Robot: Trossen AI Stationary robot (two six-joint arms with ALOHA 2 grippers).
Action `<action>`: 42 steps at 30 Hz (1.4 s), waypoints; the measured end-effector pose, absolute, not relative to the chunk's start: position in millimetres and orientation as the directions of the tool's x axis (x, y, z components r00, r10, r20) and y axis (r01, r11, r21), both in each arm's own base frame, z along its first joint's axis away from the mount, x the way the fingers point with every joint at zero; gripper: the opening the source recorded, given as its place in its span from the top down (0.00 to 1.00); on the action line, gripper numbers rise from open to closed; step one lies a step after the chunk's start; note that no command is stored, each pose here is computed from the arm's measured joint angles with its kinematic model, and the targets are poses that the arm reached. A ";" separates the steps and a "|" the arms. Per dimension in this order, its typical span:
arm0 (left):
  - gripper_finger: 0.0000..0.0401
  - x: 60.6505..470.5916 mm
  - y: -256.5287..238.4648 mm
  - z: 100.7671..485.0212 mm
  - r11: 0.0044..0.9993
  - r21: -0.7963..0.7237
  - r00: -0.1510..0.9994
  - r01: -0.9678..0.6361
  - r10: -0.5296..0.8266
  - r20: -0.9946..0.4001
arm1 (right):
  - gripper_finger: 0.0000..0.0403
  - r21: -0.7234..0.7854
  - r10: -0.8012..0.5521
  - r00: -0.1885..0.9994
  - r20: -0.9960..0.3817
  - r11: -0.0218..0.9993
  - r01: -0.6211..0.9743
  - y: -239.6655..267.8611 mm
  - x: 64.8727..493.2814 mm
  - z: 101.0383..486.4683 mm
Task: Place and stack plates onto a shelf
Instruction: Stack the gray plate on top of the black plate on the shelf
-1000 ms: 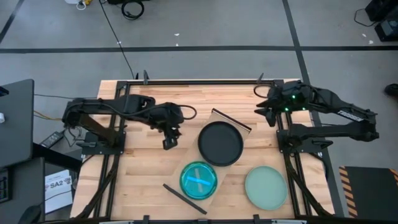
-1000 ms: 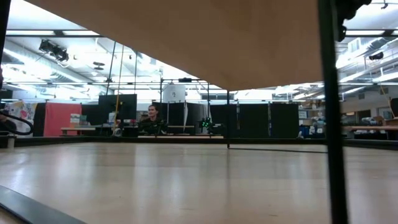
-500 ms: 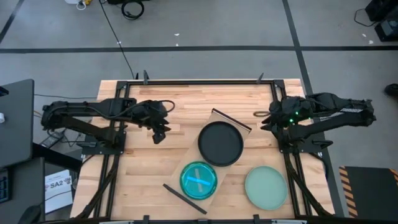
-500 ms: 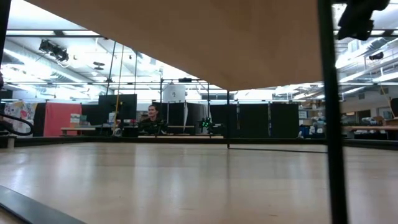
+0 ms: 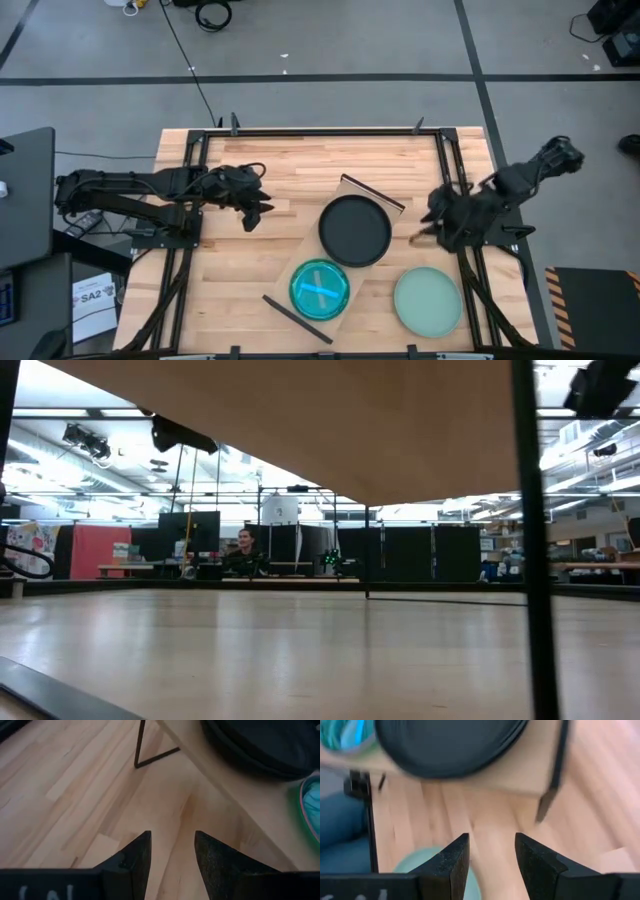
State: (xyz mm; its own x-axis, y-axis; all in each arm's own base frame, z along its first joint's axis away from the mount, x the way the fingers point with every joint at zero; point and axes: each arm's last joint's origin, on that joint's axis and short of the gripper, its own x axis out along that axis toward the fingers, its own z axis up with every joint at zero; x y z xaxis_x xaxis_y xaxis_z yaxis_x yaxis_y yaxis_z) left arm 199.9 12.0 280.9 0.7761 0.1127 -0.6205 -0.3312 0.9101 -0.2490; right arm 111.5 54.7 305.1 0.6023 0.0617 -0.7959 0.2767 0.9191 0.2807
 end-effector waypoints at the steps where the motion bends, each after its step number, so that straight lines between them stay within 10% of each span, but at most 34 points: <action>1: 0.61 198.6 12.0 279.7 0.910 -0.247 0.770 -0.333 0.112 -0.628 | 0.59 0.278 0.072 0.586 -0.807 0.922 0.270 59.5 112.0 300.0; 42: 0.61 201.6 12.1 284.2 0.911 -0.262 0.804 -0.319 0.114 -0.583 | 0.59 0.308 0.179 0.469 -0.865 0.927 0.216 99.8 95.3 146.9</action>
